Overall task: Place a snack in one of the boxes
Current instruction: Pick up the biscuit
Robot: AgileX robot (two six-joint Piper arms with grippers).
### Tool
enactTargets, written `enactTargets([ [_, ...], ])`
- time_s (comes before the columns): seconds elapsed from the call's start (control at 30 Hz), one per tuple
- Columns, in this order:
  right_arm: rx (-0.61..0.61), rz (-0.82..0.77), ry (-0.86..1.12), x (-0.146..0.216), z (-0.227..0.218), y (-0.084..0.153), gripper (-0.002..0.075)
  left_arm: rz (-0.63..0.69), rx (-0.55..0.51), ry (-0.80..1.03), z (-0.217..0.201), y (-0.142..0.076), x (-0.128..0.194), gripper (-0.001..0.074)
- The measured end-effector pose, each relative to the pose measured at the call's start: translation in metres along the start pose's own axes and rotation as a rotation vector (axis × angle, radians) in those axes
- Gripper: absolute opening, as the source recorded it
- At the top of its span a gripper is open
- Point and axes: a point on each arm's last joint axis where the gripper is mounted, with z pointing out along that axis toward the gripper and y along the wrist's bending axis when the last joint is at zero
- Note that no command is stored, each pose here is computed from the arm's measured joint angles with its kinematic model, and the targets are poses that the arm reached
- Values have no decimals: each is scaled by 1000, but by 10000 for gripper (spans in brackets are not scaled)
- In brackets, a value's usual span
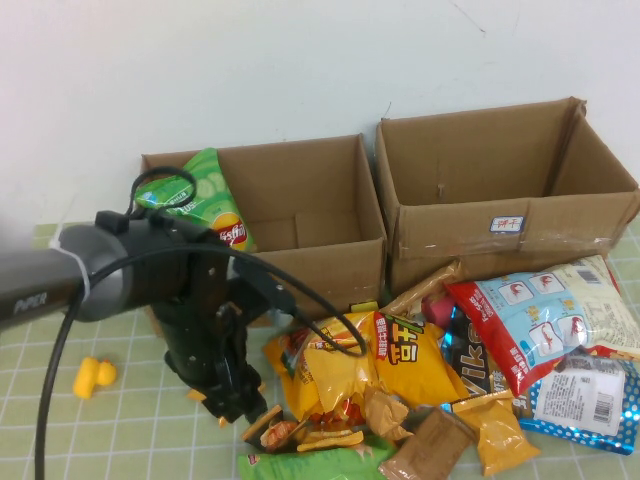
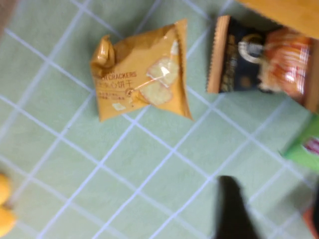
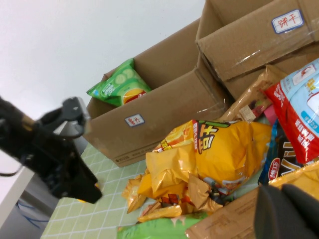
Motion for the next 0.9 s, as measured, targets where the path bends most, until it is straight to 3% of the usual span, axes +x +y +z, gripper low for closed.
enactTargets([
  [0.1, -3, 0, 8, 1, 0, 0, -2, -127, 45, -23, 19, 16, 0, 465],
  [0.2, -5, 0, 12, 1, 0, 0, -2, -231, 89, -64, 33, 32, 1, 512],
  [0.37, -7, -10, 13, 1, 0, 1, -2, -242, 110, -114, 52, 42, -1, 527],
  [0.9, -21, -40, 7, 1, 0, 2, -2, -160, 17, -178, 100, 51, -7, 532],
])
